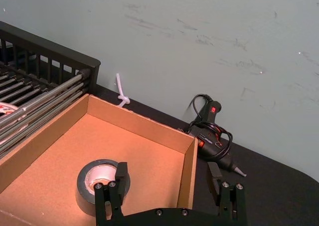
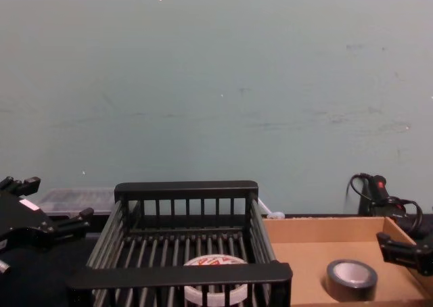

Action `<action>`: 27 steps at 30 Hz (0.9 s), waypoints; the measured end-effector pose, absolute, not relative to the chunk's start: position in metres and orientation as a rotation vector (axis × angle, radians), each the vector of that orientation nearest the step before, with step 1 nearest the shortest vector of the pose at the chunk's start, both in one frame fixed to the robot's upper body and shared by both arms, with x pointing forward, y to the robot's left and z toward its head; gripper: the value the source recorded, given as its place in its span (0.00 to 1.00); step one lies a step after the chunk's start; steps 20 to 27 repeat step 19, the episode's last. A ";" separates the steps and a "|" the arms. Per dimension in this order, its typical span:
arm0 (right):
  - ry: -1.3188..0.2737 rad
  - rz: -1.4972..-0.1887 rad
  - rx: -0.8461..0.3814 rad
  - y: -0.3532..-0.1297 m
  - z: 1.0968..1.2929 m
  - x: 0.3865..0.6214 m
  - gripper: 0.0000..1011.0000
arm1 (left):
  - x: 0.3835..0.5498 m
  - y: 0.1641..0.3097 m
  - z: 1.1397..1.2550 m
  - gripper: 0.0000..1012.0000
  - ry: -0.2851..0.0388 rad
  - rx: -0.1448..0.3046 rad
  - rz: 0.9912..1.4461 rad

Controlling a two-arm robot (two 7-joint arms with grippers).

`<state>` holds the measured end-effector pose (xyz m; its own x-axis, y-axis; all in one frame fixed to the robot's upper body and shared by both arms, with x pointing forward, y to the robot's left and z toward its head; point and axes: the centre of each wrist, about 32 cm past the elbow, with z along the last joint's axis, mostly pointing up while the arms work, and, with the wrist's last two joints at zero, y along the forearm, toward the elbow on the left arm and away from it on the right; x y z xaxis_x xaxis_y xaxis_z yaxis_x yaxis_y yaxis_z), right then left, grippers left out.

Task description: Pick up the white tape and place it into the black box , Pick up the silver tape and place it into the brown box.

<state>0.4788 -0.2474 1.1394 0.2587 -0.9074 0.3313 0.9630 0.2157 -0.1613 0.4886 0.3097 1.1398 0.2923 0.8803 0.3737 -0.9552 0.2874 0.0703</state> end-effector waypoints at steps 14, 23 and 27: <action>-0.179 -1.306 -0.364 -0.247 1.139 0.479 0.99 | 0.489 0.310 1.140 0.99 -0.285 0.304 1.248; -0.179 -1.306 -0.364 -0.247 1.139 0.479 0.99 | 0.489 0.310 1.140 0.99 -0.285 0.305 1.248; -0.179 -1.306 -0.364 -0.247 1.139 0.479 0.99 | 0.489 0.310 1.140 0.99 -0.285 0.305 1.248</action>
